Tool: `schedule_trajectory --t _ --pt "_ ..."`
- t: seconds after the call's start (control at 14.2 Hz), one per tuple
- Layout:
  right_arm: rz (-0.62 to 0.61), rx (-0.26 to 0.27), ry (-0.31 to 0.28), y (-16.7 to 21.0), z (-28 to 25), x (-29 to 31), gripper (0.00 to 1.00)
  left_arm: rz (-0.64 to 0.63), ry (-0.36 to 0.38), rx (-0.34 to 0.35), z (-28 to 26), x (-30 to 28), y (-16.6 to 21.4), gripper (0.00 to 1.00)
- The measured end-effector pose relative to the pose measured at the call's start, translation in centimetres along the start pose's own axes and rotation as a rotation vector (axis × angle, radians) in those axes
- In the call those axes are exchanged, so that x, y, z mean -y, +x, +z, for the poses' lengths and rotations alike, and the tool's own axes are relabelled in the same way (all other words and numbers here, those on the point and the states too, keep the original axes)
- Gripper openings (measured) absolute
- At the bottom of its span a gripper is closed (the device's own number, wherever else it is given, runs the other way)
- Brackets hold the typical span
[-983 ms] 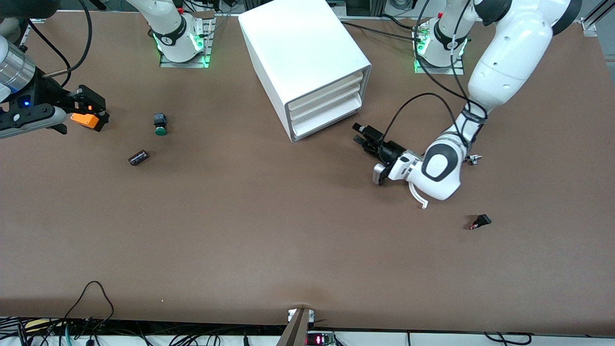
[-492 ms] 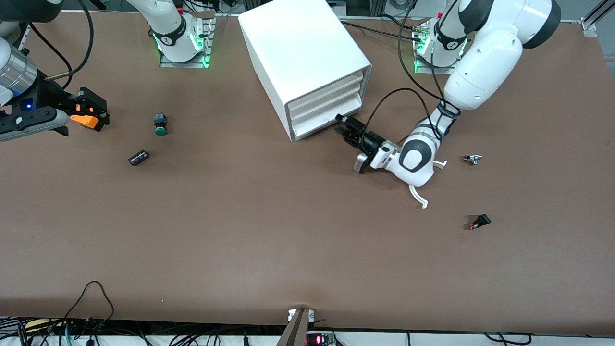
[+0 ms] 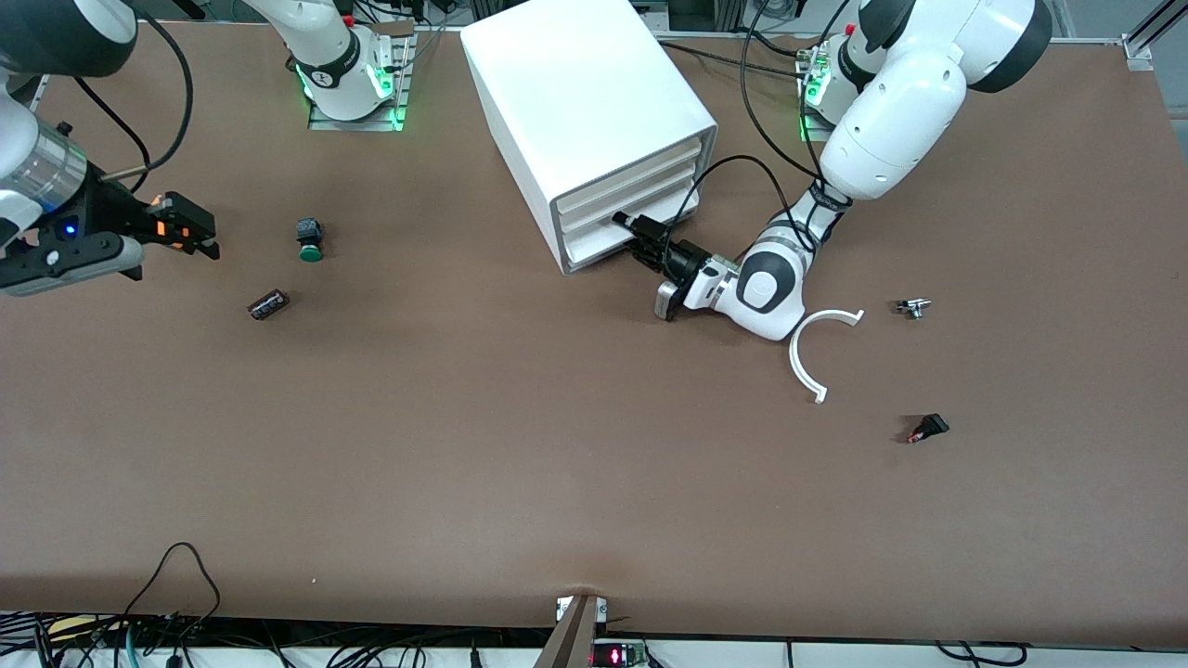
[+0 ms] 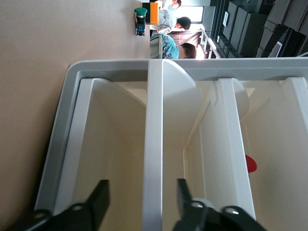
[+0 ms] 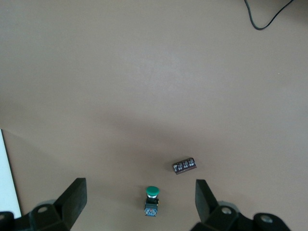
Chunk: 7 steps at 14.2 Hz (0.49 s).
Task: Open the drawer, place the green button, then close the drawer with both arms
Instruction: 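Pull the drawer open with the left gripper while the right gripper reaches out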
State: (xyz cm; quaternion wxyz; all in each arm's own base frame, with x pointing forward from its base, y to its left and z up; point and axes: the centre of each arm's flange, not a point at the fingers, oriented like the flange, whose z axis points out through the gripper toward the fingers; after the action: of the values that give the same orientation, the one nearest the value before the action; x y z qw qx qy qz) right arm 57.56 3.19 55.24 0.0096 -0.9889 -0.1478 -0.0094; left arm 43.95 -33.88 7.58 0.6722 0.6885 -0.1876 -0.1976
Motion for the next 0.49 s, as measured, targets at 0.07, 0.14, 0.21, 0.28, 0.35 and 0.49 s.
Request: schedule_trajectory --t 0.07,0.14,0.21,0.28,0.35,0.49 --pt "0.001 0.009 0.002 0.2 0.6 -0.1 1.0 -0.001 0.0 0.0 0.0 0.0 0.0 0.57" --pt "0.001 0.017 0.004 0.4 1.1 -0.1 1.0 -0.002 0.0 -0.001 0.0 0.0 0.0 0.5" --pt "0.001 0.022 0.005 0.5 1.4 -0.2 1.0 -0.003 0.001 -0.001 -0.1 0.0 0.0 0.4" --pt "0.001 0.025 0.005 0.5 1.5 -0.2 1.0 -0.005 0.001 -0.002 -0.1 0.0 0.0 0.33" --pt "0.002 0.03 0.006 0.5 1.6 -0.3 1.0 -0.01 0.001 -0.003 -0.2 -0.1 0.0 0.33" --pt "0.017 0.059 0.013 0.0 2.1 -1.2 1.0 -0.018 0.001 -0.002 -0.2 -0.3 0.1 0.17"
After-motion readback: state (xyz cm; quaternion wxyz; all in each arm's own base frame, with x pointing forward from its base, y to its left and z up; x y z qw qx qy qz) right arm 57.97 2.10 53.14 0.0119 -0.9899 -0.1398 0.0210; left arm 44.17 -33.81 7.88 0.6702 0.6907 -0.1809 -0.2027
